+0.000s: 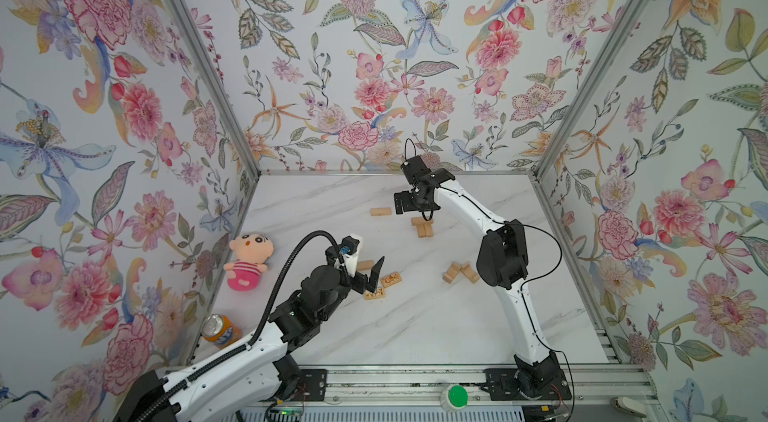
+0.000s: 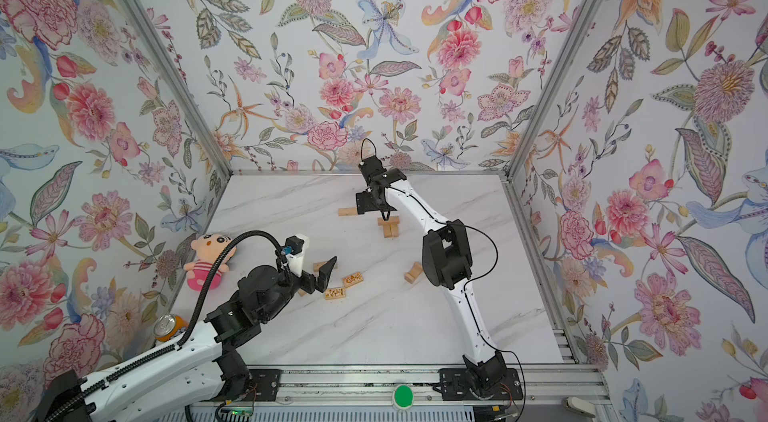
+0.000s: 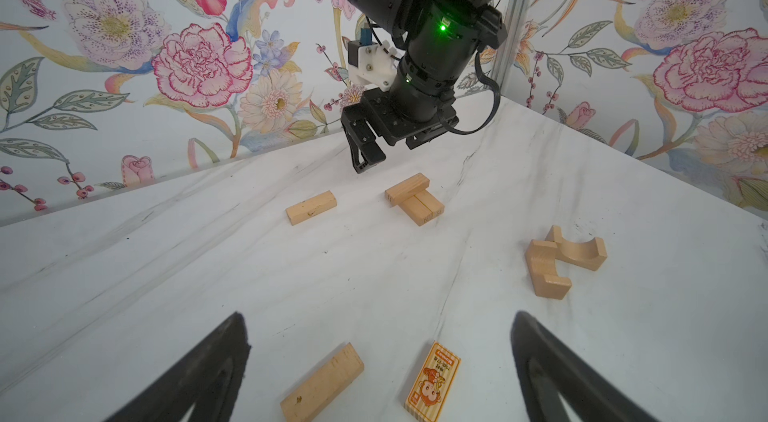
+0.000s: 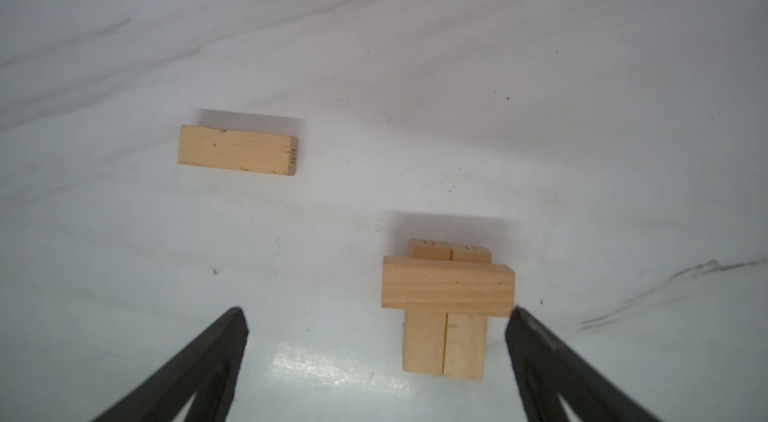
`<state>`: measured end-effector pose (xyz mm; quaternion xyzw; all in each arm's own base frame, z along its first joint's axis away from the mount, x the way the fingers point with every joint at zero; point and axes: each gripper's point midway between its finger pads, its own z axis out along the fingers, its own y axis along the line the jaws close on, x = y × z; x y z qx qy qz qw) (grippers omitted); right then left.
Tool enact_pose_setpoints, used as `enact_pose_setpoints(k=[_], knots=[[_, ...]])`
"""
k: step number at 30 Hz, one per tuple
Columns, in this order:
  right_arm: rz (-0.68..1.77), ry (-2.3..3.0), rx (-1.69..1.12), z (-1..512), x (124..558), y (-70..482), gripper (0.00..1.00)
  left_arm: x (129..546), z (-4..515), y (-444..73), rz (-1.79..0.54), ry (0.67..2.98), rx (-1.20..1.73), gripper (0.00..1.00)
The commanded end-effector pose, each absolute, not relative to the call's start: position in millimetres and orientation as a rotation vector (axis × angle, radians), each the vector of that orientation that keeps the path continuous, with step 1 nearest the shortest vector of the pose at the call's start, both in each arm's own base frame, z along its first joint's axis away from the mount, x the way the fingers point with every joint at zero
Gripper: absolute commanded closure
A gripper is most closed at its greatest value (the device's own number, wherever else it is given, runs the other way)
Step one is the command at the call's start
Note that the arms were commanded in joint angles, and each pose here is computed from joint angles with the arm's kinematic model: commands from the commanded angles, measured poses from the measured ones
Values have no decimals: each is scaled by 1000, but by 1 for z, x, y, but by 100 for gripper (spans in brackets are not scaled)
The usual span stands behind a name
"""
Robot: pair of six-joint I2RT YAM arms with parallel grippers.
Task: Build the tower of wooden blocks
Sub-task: 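Open the right gripper and move it toward a loose wooden block farther away, then lower the right gripper and grasp the loose plain wooden block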
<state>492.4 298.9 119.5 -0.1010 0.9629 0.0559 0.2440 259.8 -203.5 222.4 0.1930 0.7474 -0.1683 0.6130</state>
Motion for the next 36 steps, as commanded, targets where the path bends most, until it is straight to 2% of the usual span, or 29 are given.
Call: enact_pose_setpoints(k=[1,9,14,28,36], knots=[[180,2602,-259,126,494,320,1,261,225,-197,-392,1722,406,1],[267,2532,-193,105,521,359,1,260,224,-194,-388,1723,397,1],[287,2508,-203,88,518,385,1,260,223,-194,-381,1725,399,1],[239,2456,-219,58,530,400,7,263,217,-195,-363,1730,413,1],[183,2450,-242,45,533,396,6,264,218,-195,-358,1725,411,1]])
